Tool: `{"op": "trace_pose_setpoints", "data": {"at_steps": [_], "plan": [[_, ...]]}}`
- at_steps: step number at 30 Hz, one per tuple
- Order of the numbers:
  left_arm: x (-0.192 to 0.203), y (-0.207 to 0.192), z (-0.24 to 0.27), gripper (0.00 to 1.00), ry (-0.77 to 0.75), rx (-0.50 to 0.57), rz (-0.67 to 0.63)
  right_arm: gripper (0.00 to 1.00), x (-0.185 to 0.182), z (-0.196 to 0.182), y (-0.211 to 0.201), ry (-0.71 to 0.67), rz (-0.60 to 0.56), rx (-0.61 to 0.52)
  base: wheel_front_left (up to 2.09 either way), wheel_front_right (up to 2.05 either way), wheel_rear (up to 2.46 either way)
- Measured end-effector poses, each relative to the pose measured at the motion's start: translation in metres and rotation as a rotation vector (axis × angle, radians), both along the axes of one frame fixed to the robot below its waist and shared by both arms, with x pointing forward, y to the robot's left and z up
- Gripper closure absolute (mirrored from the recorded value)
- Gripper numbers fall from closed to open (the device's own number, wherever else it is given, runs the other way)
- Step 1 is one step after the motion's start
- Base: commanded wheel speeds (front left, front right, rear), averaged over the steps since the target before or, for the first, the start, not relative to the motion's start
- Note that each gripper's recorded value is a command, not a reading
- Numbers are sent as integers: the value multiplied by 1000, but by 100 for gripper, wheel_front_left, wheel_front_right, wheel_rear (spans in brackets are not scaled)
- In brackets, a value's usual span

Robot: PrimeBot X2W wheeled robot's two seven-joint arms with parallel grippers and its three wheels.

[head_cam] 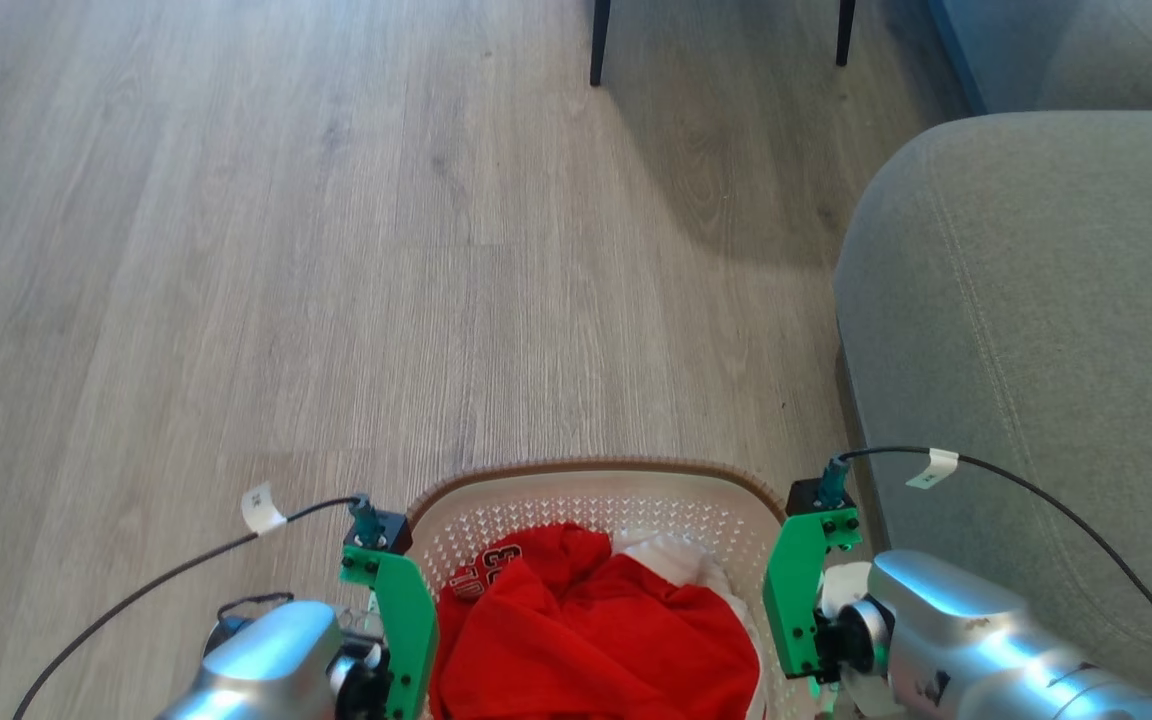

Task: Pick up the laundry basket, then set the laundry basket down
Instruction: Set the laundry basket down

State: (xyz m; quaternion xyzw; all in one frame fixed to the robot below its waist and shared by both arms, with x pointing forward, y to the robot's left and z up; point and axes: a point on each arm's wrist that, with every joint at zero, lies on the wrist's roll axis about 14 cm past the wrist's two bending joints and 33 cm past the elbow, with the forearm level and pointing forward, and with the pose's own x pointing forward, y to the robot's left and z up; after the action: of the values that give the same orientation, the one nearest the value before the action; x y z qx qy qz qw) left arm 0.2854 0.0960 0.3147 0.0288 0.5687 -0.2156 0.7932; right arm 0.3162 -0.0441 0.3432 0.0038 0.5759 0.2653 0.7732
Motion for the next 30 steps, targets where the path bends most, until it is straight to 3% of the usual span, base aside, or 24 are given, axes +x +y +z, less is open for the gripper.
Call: {"op": "trace_pose_setpoints", "data": {"at_steps": [14,30], "plan": [[5,-9,-28,100,63,-18,7,100,8,-33,-7,68,-20,15,0,0,0],[67,-24,-80,100,53,-46,-6,100,81,-97,-15,18,-111,84,0,0,0]]}}
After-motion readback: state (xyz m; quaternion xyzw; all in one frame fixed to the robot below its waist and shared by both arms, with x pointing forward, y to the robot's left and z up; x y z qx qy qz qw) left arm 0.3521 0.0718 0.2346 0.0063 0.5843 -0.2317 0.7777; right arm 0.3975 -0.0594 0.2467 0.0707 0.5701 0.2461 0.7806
